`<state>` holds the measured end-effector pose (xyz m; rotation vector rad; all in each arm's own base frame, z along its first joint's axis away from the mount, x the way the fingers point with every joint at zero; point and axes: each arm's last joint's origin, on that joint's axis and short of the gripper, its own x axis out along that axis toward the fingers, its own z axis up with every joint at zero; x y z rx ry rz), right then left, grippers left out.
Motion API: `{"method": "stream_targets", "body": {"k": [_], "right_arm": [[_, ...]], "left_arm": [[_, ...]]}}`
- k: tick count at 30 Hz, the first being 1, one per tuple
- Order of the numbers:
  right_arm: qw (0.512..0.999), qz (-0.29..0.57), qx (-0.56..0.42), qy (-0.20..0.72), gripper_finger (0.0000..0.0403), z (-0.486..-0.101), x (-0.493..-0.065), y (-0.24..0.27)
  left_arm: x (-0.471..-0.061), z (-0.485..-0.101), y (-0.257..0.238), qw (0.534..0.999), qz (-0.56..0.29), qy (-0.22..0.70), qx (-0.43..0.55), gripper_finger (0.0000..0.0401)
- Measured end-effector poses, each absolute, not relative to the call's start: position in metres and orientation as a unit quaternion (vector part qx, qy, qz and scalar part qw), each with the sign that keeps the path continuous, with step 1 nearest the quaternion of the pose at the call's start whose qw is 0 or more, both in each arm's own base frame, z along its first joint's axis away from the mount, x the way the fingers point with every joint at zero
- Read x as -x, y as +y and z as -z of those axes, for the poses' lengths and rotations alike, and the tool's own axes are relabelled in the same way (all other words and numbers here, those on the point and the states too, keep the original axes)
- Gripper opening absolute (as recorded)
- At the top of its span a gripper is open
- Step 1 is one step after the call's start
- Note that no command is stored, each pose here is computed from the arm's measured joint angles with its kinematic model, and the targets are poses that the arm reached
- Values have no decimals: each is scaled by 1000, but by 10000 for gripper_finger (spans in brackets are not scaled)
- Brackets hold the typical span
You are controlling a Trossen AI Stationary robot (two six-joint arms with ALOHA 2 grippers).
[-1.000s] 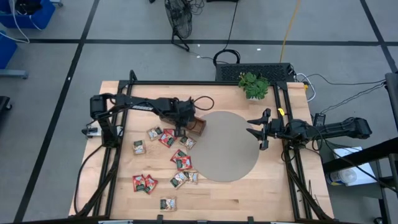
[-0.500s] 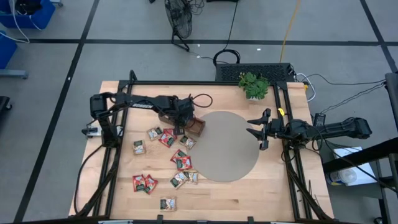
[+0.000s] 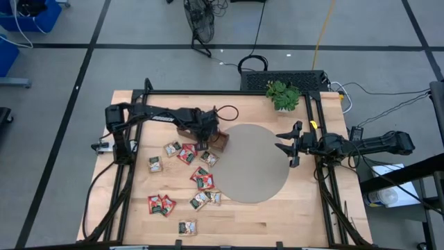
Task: Pick & Place Tea
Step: Put the red tea bag into the middle section of the wooden organizer
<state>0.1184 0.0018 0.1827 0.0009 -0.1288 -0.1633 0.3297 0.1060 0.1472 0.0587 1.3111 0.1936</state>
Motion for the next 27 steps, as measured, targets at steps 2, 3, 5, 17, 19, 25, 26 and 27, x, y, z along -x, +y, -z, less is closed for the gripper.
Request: {"method": "stream_targets", "body": {"k": [2, 3, 5, 17, 19, 25, 26, 27], "right_arm": [[995, 82, 0, -65, 155, -183, -118, 2], [995, 81, -1, -65, 155, -183, -118, 2], [995, 82, -1, -65, 155, -183, -118, 2], [995, 81, -1, -65, 155, -183, -118, 2], [995, 82, -1, -65, 155, -183, -118, 2], [995, 82, -1, -65, 155, -183, -118, 2], [995, 81, -1, -65, 155, -183, -118, 2], [995, 81, -1, -65, 155, -183, -118, 2]], "left_arm": [[-329, -149, 103, 782, -105, 612, -46, 1], [-330, -149, 102, 780, -111, 613, -58, 1], [-332, -150, 99, 779, -124, 610, -80, 3], [-338, -154, 85, 748, -198, 605, -191, 3], [-339, -155, 83, 745, -207, 601, -200, 4], [-340, -155, 82, 748, -207, 597, -202, 11], [-341, -155, 82, 749, -205, 597, -202, 8], [-341, -155, 82, 751, -202, 596, -199, 5]]}}
